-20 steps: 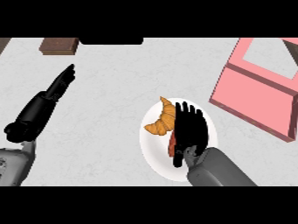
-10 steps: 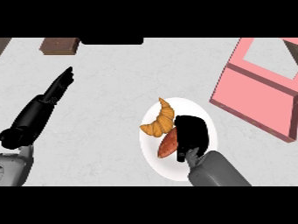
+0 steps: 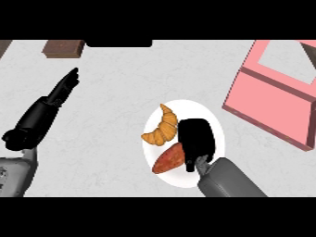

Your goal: Pick the sweet potato from the plate and place it in the cardboard box

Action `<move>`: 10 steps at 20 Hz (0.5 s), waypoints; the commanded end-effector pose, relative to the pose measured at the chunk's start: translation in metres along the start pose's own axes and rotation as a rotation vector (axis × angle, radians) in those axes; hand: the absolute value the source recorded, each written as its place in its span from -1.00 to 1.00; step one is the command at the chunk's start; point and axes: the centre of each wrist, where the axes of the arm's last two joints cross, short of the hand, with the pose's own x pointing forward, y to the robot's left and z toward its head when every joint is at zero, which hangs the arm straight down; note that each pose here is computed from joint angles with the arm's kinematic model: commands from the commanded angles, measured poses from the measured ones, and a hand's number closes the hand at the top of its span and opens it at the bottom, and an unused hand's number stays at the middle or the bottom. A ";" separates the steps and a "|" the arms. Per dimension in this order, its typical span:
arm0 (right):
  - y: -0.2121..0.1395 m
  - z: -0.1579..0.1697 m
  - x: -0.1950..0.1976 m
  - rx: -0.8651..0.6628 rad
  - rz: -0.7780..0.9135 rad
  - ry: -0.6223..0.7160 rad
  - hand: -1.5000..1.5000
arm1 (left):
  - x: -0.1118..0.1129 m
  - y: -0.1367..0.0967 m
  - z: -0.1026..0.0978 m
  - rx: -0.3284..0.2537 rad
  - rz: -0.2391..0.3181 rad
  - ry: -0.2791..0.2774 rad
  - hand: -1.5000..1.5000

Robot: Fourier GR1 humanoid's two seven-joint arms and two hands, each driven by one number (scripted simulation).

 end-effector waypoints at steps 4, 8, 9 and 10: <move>-0.005 0.028 0.033 0.000 0.031 -0.636 1.00 | 0.002 -0.008 -0.002 -0.008 0.008 -0.012 0.00; -0.011 0.037 0.006 -0.150 0.013 -0.751 1.00 | 0.002 0.007 0.003 -0.010 -0.003 0.003 0.00; -0.025 0.031 -0.007 -0.206 0.013 -0.762 1.00 | -0.003 -0.008 0.002 -0.012 0.011 0.012 0.00; -0.034 0.050 0.003 -0.214 0.011 -0.790 1.00 | -0.001 -0.013 0.004 -0.002 0.010 0.017 0.00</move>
